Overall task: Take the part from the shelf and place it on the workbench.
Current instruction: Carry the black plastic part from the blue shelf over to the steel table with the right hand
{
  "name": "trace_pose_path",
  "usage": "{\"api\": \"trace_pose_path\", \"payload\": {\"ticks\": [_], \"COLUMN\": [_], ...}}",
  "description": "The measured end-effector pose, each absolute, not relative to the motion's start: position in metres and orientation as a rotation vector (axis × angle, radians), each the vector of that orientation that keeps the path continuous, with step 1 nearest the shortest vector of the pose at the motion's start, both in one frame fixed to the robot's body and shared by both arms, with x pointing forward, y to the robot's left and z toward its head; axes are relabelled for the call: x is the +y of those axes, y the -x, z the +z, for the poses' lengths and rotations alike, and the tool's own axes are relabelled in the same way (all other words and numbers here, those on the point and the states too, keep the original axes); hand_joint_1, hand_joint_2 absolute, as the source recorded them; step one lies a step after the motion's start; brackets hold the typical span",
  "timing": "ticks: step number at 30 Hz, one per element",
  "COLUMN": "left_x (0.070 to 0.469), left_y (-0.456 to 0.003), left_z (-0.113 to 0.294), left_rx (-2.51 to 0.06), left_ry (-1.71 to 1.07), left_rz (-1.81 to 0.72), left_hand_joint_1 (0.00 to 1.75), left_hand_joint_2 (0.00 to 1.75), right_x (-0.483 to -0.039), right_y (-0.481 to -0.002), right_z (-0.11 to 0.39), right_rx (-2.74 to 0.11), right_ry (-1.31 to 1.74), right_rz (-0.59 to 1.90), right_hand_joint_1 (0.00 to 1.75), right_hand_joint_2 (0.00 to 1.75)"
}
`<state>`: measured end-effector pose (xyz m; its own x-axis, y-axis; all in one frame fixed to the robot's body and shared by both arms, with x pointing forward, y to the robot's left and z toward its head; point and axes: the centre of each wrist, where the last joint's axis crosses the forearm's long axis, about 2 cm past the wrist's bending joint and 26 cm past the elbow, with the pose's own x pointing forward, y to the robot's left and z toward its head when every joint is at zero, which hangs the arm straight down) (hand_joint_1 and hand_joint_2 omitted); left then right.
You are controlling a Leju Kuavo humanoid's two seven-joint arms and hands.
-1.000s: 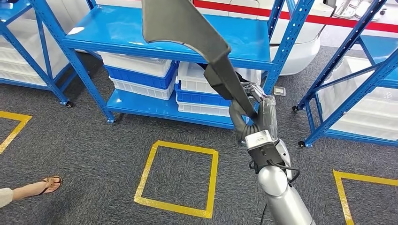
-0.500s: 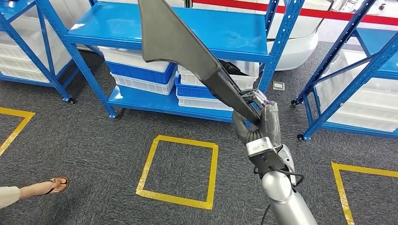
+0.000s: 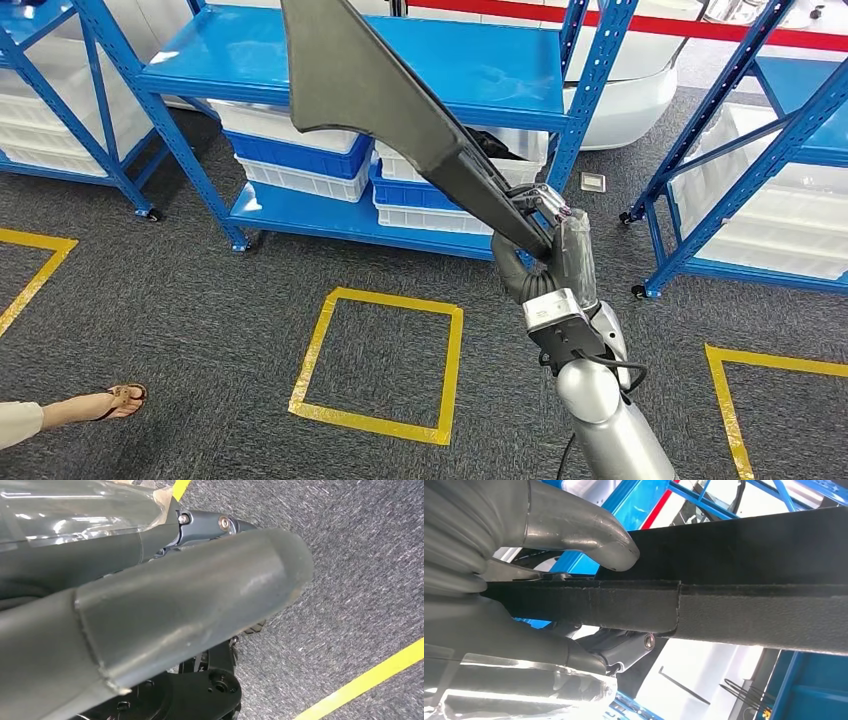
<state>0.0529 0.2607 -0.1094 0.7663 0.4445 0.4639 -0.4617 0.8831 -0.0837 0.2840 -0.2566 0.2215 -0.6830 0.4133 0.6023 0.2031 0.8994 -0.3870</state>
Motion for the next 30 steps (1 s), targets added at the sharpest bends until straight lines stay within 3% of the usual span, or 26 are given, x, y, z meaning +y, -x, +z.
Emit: {"api": "trace_pose_path", "payload": {"ticks": [14,30], "left_x": [0.261,0.262], "left_y": [-0.052,-0.051], "left_z": [-0.110,-0.110], "left_rx": [-0.492,-0.500], "left_ry": [-0.047,-0.035], "left_rz": [0.501,0.470], "left_hand_joint_1": [0.00,0.00], "left_hand_joint_2": [0.00,0.00], "right_x": [-0.251,-0.275], "right_y": [-0.290,-0.280], "right_z": [0.224,0.206], "right_rx": [-2.342,-2.314], "right_ry": [0.440,0.479], "right_rz": [0.396,0.391], "right_hand_joint_1": [1.75,1.75], "right_hand_joint_2": [1.75,1.75]}}
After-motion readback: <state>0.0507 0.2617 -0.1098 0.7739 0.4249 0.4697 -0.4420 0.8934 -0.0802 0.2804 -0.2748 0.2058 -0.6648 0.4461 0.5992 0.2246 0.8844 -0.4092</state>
